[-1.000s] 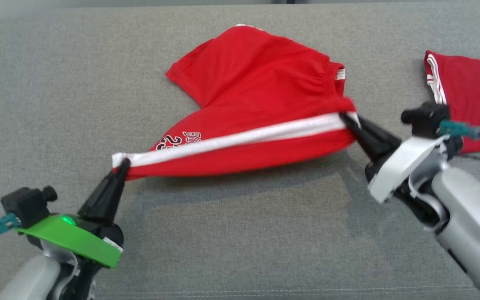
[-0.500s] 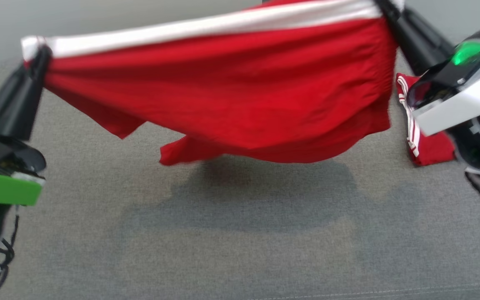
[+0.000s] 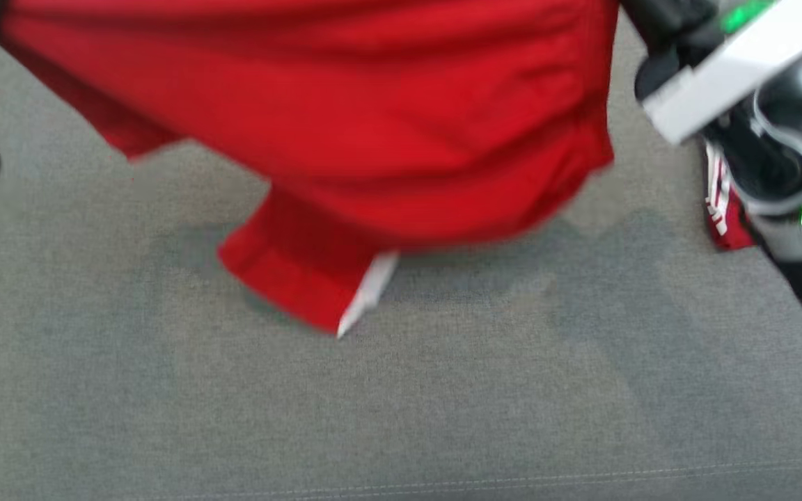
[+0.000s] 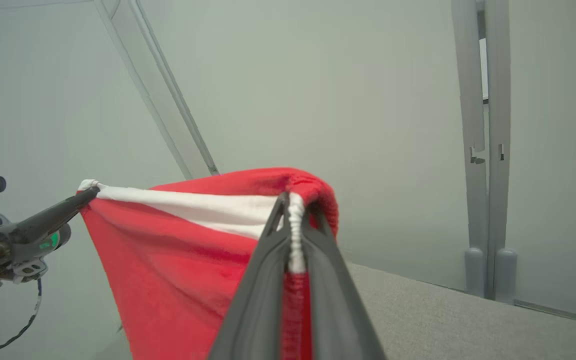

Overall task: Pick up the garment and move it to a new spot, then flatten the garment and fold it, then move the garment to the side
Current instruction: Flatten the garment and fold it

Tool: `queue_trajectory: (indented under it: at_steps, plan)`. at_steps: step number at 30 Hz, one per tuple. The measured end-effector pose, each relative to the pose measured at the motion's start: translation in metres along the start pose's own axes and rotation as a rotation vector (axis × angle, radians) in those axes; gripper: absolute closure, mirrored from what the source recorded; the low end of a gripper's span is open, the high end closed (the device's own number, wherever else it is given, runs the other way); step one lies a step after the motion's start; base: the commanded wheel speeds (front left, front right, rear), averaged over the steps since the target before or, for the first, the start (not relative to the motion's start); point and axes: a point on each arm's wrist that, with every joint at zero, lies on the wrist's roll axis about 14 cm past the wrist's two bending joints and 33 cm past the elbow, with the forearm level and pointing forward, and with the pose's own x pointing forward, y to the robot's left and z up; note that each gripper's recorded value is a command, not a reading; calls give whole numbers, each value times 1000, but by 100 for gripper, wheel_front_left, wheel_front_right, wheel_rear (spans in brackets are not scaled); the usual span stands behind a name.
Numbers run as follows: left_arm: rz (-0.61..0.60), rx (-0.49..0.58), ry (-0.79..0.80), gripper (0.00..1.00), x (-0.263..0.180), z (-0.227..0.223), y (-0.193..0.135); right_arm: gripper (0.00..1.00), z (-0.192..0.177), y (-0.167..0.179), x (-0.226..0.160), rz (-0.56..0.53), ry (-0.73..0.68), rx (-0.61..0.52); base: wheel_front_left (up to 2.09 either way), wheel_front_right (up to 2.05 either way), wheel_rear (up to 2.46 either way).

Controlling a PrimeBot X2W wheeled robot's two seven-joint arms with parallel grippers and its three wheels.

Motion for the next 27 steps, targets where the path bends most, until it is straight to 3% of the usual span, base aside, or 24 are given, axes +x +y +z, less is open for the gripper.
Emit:
queue_trajectory:
  at_steps: [6,9,11,14,18,21,27]
  plan:
    - [-4,119,-164,100,45,52,7,100,81,14,53,32,-262,-169,0,0,0]
    - [-57,108,-245,100,61,59,-3,100,79,7,63,30,-291,-199,0,0,0]
    - [-98,89,-220,100,68,37,-7,100,47,-7,66,20,-216,-208,0,0,0]
    - [-102,-18,-135,100,66,-25,-2,100,-35,-41,52,-41,-30,-162,0,0,0]
    - [40,-203,66,100,21,-133,17,100,-141,-79,-7,-190,205,-34,0,0,0]
    - [141,-259,140,100,-17,-171,29,100,-172,-84,-42,-250,275,17,0,0,0]
    - [221,-307,158,100,-58,-189,28,100,-203,-71,-93,-280,366,68,0,0,0]
